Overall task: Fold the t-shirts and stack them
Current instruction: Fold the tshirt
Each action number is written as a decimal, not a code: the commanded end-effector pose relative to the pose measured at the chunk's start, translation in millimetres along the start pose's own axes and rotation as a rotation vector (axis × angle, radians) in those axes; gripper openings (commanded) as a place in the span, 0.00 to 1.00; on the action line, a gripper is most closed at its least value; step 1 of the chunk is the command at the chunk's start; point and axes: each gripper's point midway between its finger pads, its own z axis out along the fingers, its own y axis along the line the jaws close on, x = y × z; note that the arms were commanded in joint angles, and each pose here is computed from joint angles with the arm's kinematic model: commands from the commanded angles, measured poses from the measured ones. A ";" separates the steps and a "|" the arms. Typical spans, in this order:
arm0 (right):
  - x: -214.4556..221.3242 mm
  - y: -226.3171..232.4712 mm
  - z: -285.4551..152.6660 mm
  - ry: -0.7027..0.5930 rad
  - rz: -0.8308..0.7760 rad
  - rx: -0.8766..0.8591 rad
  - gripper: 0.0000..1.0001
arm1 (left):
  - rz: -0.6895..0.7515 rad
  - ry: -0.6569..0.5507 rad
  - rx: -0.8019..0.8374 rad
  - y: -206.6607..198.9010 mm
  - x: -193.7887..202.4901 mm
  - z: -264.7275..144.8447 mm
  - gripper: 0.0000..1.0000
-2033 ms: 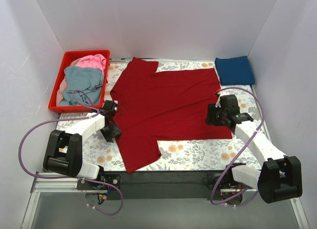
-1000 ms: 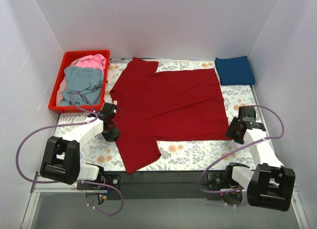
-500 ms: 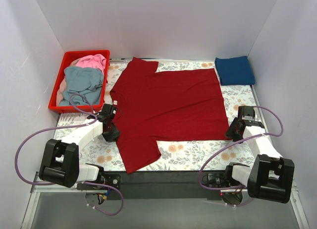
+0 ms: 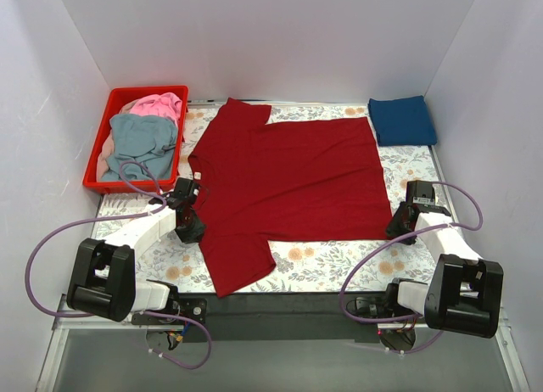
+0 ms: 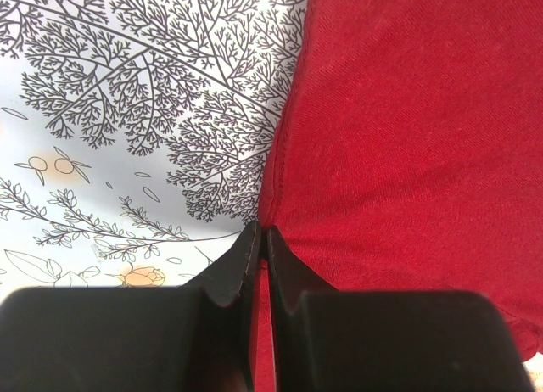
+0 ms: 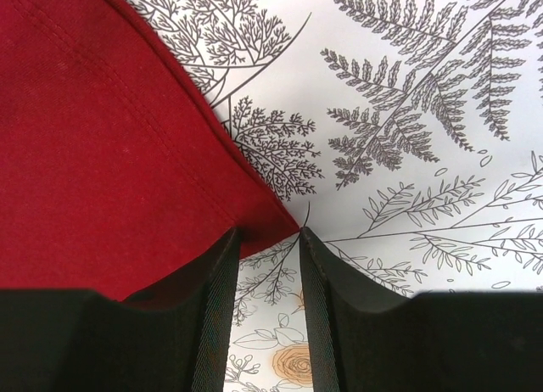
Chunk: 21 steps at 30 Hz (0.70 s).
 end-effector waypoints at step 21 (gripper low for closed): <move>5.5 -15.8 -19.9 -0.034 -0.015 0.039 0.01 | -0.004 -0.016 0.043 -12.6 -9.0 -17.8 0.00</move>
